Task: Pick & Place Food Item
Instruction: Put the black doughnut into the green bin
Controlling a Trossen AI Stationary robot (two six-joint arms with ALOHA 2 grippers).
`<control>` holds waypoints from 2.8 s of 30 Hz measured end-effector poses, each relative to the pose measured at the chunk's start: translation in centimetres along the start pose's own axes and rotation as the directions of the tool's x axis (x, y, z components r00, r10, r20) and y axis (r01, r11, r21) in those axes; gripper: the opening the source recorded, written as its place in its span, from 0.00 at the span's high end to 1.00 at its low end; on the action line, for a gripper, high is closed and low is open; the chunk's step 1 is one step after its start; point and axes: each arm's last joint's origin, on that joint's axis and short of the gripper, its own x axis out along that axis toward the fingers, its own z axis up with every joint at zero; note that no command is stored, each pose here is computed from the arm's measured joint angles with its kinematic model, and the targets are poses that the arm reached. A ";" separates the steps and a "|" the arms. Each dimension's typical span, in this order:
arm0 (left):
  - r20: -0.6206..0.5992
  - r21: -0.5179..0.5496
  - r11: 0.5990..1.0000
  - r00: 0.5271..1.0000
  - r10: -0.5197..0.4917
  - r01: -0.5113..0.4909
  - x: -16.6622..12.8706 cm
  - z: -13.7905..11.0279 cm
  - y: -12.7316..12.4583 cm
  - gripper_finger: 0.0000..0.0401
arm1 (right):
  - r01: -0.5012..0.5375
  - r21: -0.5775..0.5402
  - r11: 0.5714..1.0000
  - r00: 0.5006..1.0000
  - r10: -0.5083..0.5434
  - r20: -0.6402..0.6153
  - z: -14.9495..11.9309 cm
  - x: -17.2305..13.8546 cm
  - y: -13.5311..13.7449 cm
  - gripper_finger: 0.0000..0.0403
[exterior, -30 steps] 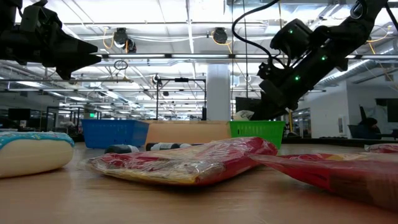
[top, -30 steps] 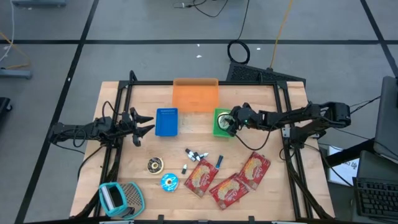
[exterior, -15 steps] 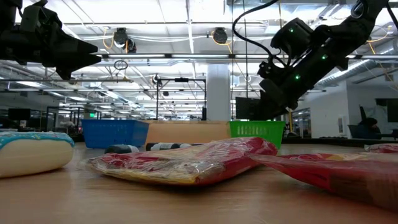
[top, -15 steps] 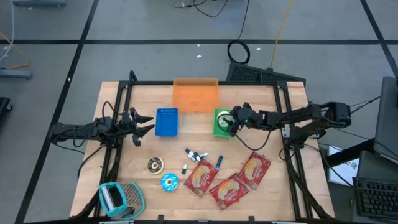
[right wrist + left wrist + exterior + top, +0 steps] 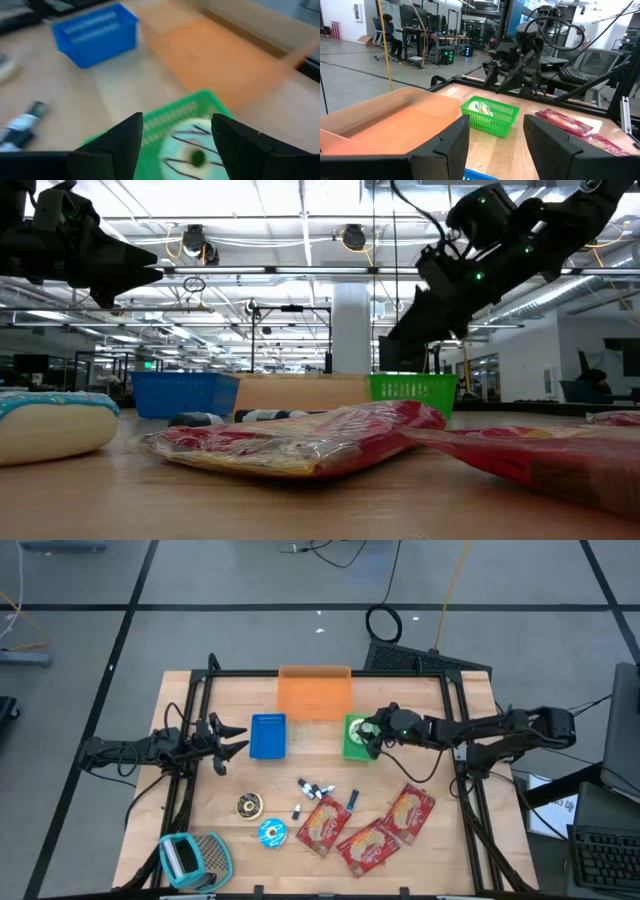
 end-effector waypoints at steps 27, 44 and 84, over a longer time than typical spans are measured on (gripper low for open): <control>0.000 0.000 1.000 1.000 0.000 0.000 0.0 0.0 0.0 0.54 | -0.841 -0.059 0.538 0.537 0.843 0.034 0.3 -4.5 9.7 0.46; 0.060 -0.051 0.999 0.998 -0.008 0.011 0.0 0.6 -0.1 0.54 | -0.926 -0.226 0.301 0.305 0.952 0.019 2.9 -10.2 5.5 0.48; -0.998 0.059 0.914 -0.008 0.061 -0.402 8.3 -3.3 -11.7 0.54 | -0.594 -0.499 0.631 0.565 0.769 0.298 -3.5 -11.1 1.5 0.50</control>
